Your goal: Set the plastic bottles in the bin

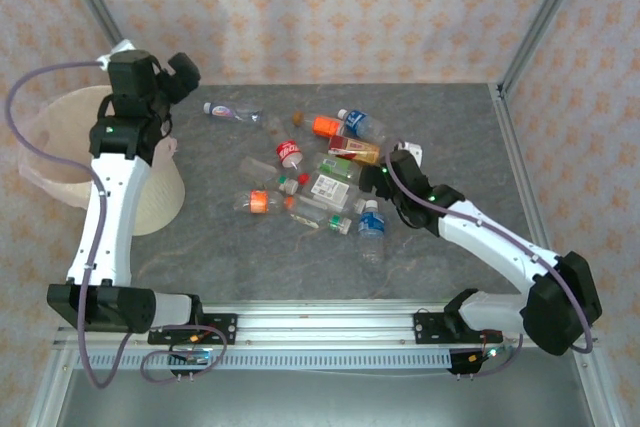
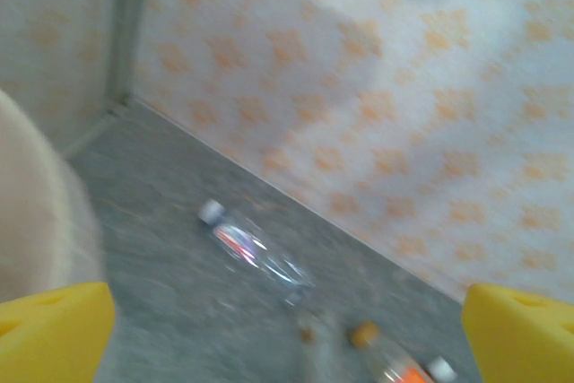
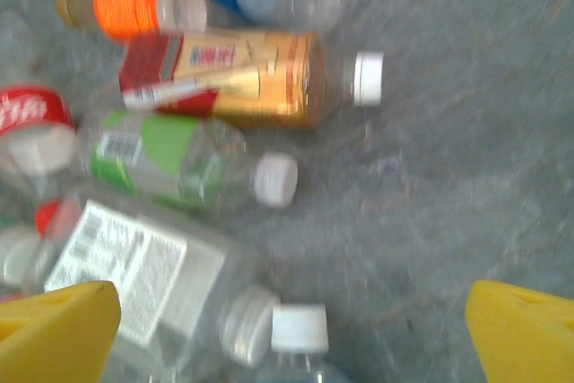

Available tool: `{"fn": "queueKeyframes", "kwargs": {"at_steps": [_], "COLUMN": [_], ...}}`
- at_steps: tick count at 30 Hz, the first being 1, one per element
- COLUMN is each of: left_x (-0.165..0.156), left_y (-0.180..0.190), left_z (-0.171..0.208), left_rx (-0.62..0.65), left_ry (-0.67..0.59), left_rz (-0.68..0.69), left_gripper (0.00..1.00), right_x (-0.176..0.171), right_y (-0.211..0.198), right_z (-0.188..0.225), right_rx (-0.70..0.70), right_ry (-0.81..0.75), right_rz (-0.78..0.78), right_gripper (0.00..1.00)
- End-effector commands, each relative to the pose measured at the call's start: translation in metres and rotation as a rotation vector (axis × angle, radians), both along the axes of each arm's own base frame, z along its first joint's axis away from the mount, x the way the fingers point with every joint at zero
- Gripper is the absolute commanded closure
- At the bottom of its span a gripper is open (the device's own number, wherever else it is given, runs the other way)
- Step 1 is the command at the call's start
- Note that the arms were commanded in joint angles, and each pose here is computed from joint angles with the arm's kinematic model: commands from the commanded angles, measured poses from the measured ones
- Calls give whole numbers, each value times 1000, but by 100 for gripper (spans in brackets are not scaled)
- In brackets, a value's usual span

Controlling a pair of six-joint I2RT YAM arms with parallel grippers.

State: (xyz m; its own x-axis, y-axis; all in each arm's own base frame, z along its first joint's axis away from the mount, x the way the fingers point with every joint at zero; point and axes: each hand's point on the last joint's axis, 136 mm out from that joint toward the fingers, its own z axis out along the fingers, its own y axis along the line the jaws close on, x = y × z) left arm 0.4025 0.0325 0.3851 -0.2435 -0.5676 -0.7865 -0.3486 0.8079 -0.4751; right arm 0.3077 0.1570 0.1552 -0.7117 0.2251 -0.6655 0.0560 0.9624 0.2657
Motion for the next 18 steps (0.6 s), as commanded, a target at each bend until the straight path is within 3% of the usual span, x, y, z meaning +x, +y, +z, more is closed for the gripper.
{"fn": "queueKeyframes", "kwargs": {"at_steps": [1, 5, 9, 18], "left_x": [0, -8, -11, -9], "left_y": [-60, -106, -137, -155], "left_z": [11, -9, -22, -48], "left_rx": [-145, -146, -178, -174], "left_ry": [-97, -46, -42, 48], "left_rz": [-210, -337, -442, -501], "left_gripper": [0, 0, 0, 0], "right_x": [-50, -89, -99, -118], "right_y": [4, 15, 7, 23], "right_z": [-31, -58, -73, -106], "right_rx": [48, 30, 14, -3], "right_ry": [214, 371, 416, 524], "right_rz": [82, 171, 113, 175], "right_gripper": [2, 2, 2, 5]}}
